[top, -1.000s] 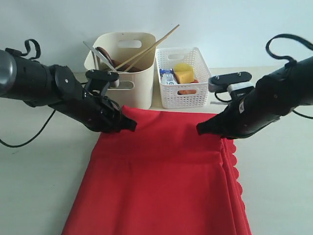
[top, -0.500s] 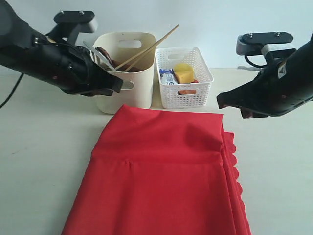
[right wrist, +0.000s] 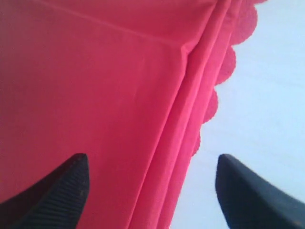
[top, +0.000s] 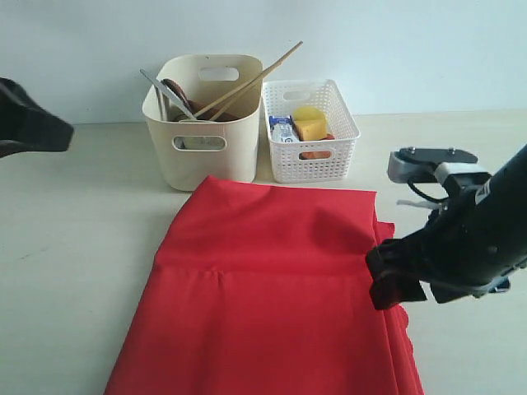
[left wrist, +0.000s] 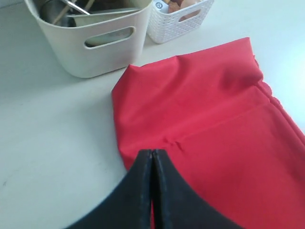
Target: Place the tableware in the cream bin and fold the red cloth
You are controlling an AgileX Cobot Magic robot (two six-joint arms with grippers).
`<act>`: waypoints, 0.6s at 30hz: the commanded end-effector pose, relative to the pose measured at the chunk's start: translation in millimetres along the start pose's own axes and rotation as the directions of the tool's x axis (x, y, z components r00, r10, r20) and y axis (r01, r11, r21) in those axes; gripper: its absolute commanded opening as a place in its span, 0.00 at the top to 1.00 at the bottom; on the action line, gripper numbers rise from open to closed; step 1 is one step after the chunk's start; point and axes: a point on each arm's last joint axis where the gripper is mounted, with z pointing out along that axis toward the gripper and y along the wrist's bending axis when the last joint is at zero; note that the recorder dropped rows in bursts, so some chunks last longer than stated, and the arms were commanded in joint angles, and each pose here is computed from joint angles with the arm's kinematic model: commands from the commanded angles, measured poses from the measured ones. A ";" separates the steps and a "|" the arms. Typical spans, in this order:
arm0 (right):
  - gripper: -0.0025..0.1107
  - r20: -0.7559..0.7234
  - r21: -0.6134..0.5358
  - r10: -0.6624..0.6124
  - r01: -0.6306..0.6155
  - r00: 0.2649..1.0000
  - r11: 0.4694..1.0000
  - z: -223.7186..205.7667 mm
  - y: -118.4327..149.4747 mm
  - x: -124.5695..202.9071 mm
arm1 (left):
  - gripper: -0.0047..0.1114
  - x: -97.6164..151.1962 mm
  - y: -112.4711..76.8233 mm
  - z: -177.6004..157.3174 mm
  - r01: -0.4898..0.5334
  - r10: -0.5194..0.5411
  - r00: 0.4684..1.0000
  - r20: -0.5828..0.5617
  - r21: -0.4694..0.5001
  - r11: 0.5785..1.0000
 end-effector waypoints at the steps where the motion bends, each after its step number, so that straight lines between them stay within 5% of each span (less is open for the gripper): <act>1: 0.33 0.027 0.003 0.028 -0.029 0.999 1.000 12.9 -6.9 13.0 | 0.96 18.9 3.3 -31.7 0.012 -0.011 1.000 0.020 -0.043 0.999; 18: 0.33 -0.012 -0.049 0.055 -0.055 0.998 0.997 53.1 -10.2 16.1 | 0.96 98.3 -5.3 -96.9 0.024 0.051 0.920 0.388 -0.185 0.982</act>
